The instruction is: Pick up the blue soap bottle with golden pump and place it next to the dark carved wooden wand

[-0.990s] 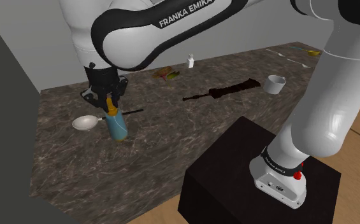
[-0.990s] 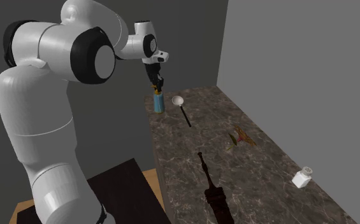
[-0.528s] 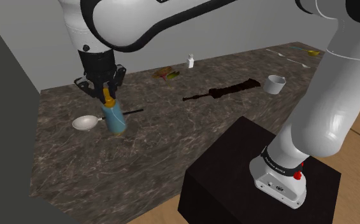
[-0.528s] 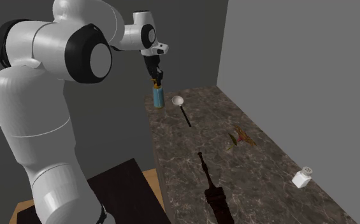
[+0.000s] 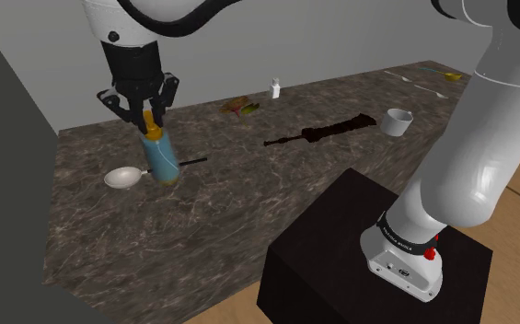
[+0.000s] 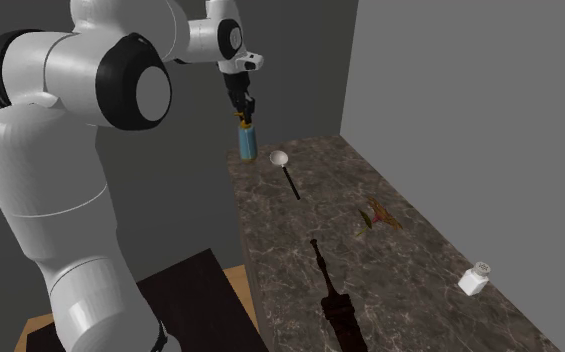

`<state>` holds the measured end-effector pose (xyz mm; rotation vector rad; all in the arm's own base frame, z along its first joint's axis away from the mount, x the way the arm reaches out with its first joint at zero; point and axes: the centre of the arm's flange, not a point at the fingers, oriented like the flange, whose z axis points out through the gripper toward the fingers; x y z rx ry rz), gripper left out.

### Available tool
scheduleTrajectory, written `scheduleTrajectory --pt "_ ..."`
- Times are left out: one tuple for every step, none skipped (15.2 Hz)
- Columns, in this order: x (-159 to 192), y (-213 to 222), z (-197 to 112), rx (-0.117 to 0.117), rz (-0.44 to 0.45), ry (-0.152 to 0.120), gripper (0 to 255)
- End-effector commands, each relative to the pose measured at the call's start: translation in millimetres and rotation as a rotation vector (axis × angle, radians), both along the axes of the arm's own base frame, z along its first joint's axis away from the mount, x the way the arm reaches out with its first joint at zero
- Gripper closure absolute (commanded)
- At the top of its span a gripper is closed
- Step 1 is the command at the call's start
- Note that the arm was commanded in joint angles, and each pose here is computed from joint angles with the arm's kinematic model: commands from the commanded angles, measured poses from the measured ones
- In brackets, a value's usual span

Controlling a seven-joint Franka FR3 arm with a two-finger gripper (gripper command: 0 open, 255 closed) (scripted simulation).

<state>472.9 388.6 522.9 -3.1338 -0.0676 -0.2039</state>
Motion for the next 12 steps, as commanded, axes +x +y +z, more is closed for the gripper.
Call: scheduleTrajectory --pt "0 -1 11 0.0 0.0 0.0 255" --pt "0 -1 16 0.0 0.0 0.0 255" --pt "0 -1 21 0.0 0.0 0.0 255" --pt "0 -1 27 0.0 0.0 0.0 255" --pt "0 -1 32 0.0 0.0 0.0 255" --pt "0 -1 37 0.0 0.0 0.0 255" --pt "0 -1 42 0.0 0.0 0.0 255" --pt "0 -1 48 0.0 0.0 0.0 255" --pt "0 -1 53 0.0 0.0 0.0 255" --pt "0 -1 58 0.0 0.0 0.0 255" --pt "0 -1 64 0.0 0.0 0.0 255" --pt "0 -1 69 0.0 0.0 0.0 255"
